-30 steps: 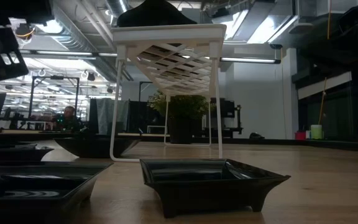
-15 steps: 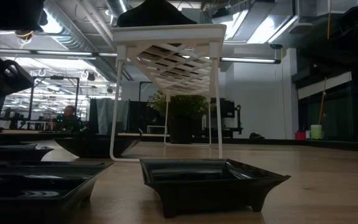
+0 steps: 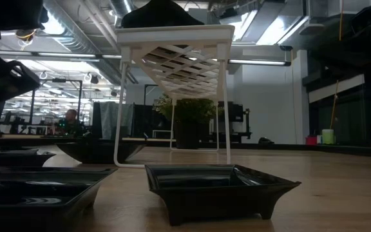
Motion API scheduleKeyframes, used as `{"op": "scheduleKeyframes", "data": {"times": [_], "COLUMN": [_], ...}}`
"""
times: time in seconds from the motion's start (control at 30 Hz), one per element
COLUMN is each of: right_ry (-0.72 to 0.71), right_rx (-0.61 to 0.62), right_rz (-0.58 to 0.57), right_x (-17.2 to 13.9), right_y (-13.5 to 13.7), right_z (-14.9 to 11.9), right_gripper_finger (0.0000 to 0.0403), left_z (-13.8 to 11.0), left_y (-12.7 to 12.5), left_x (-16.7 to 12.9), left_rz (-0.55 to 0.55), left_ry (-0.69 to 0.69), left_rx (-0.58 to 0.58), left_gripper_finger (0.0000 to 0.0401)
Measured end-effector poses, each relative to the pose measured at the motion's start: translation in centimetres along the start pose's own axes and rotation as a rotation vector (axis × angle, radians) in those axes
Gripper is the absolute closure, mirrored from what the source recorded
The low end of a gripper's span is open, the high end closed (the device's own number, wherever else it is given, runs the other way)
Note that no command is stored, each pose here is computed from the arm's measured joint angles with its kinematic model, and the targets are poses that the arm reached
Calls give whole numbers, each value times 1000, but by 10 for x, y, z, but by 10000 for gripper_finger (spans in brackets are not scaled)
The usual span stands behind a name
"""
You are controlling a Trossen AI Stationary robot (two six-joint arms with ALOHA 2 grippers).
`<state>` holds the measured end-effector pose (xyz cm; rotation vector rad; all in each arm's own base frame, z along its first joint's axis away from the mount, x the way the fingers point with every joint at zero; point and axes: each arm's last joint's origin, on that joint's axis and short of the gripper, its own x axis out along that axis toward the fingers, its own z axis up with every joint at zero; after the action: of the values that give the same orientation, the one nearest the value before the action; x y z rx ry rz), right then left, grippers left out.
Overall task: Pick & Place Mini shaped plates
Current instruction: Stack the leaf shaped plate on top of the leaf shaped plate on the shelf
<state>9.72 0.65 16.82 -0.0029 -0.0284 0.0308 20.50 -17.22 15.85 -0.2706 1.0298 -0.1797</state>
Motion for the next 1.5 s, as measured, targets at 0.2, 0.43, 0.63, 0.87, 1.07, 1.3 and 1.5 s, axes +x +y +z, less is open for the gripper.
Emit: {"op": "scheduleKeyframes", "data": {"times": [0.2,0.43,0.63,0.87,1.07,1.3,1.5], "right_ry": [0,1,0,0,0,0,0], "right_rx": [0,0,0,0,0,0,0], "right_rz": [0,0,0,0,0,0,0], "right_x": [0,0,0,0,0,0,0], "right_y": [0,0,0,0,0,0,0], "right_z": [0,0,0,0,0,0,0], "right_gripper_finger": [318,318,318,318,318,318,318], "left_z": [1,1,0,-3,-3,-5,-5], "left_y": [1,1,2,5,4,3,3], "left_x": [0,0,0,0,0,6,6], "left_rz": [15,31,39,65,50,31,31], "left_ry": [-15,-26,-18,16,30,56,51], "left_rx": [25,36,57,67,50,32,21], "left_gripper_finger": [319,319,319,319,319,319,326]}}
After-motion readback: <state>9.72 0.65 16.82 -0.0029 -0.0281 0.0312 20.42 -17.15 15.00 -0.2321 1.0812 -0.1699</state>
